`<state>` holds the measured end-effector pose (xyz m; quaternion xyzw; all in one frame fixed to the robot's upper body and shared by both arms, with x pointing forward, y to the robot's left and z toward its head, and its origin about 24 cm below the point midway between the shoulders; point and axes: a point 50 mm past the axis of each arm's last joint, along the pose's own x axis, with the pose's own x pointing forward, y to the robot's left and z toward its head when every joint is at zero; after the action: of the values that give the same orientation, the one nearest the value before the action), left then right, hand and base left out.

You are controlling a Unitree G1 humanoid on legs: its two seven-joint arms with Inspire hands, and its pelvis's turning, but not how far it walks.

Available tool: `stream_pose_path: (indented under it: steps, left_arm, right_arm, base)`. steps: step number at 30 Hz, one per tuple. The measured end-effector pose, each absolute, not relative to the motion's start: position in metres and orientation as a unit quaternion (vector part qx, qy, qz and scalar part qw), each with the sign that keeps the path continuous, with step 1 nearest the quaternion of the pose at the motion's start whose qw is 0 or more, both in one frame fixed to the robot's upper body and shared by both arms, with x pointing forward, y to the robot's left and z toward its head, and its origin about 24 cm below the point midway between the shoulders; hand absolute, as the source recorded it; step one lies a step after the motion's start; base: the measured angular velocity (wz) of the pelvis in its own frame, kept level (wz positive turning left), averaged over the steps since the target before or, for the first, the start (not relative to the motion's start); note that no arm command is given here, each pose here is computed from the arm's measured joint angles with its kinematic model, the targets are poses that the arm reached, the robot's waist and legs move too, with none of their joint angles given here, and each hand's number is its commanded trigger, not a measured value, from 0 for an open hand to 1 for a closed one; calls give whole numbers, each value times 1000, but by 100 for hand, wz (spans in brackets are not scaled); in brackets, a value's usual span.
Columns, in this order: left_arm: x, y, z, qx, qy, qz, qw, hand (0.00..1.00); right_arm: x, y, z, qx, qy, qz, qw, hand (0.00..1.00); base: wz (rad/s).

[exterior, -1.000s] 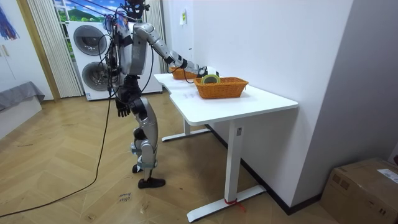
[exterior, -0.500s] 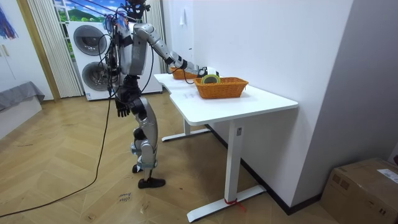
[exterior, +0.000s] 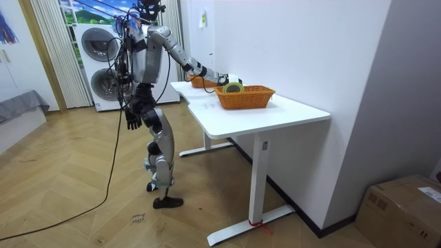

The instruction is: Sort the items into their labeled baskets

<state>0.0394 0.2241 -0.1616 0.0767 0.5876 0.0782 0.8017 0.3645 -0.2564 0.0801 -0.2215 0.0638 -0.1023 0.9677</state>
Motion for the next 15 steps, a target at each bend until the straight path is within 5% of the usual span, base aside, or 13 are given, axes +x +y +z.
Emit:
stream_pose_path:
  steps: [15]
  left_arm:
    - [40,224,-161,78,586,79,803,0]
  right_arm:
    - [366,-256,82,-221,65,-102,968,0]
  base:
    - [0]
